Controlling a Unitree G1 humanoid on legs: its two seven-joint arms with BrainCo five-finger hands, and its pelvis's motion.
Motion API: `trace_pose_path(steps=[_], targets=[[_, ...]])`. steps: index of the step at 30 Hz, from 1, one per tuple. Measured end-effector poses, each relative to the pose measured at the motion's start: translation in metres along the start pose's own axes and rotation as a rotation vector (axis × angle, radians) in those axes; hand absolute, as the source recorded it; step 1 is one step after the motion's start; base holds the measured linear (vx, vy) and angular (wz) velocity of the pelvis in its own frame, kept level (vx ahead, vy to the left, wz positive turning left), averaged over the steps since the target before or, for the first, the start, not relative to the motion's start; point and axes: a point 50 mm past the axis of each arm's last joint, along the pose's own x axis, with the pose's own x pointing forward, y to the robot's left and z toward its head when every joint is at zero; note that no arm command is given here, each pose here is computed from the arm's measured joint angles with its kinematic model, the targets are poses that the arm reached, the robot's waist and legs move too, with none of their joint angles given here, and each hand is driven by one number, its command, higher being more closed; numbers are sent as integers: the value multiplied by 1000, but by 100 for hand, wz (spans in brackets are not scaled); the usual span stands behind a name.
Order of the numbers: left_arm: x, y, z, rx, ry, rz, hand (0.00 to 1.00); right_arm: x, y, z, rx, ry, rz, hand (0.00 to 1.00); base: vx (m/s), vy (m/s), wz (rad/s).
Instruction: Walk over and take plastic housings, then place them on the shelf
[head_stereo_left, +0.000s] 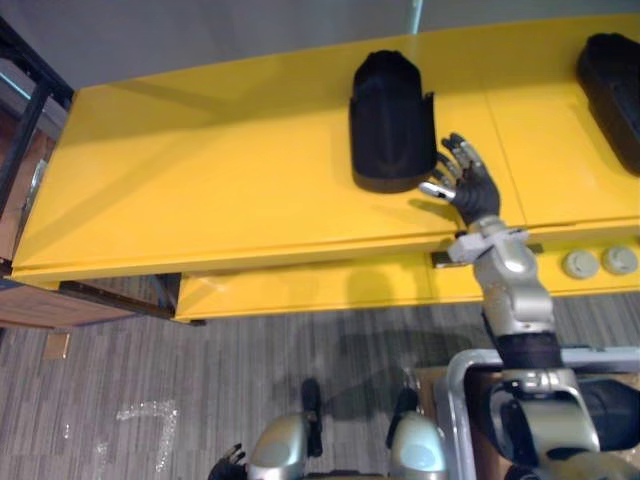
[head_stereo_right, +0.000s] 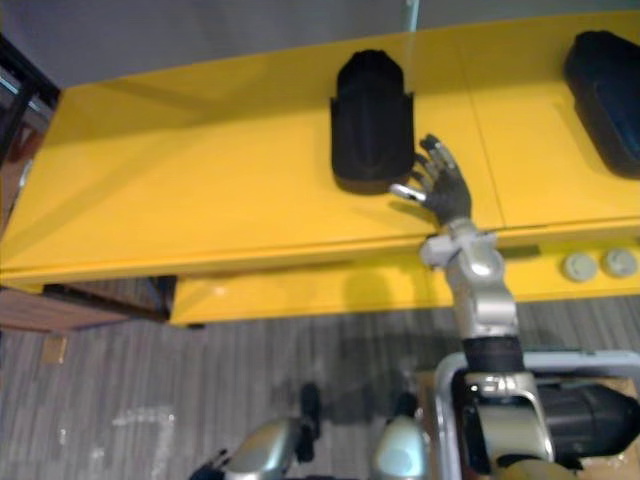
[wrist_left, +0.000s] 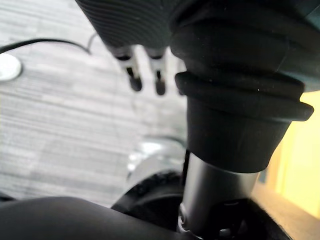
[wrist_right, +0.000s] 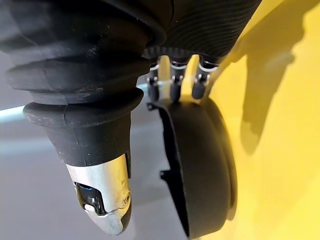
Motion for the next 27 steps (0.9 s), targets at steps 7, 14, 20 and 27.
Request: trace_pose_path(steps=[7, 14, 20, 27], targets=[[0, -2, 0, -3, -1, -4, 0, 0, -6, 6, -76, -48, -120, 0, 0, 0, 0], [0, -2, 0, -2, -4, 1, 0, -15, 13, 79, -285, -523, -155, 0, 0, 0, 0], [0, -2, 0, 0, -11, 3, 0, -38, 39, 104, -291, -754, -91, 0, 0, 0, -1], [-5, 11, -14, 27, 14, 69, 0, -80, 7, 39, -227, -452, -209, 0, 57, 2, -11]])
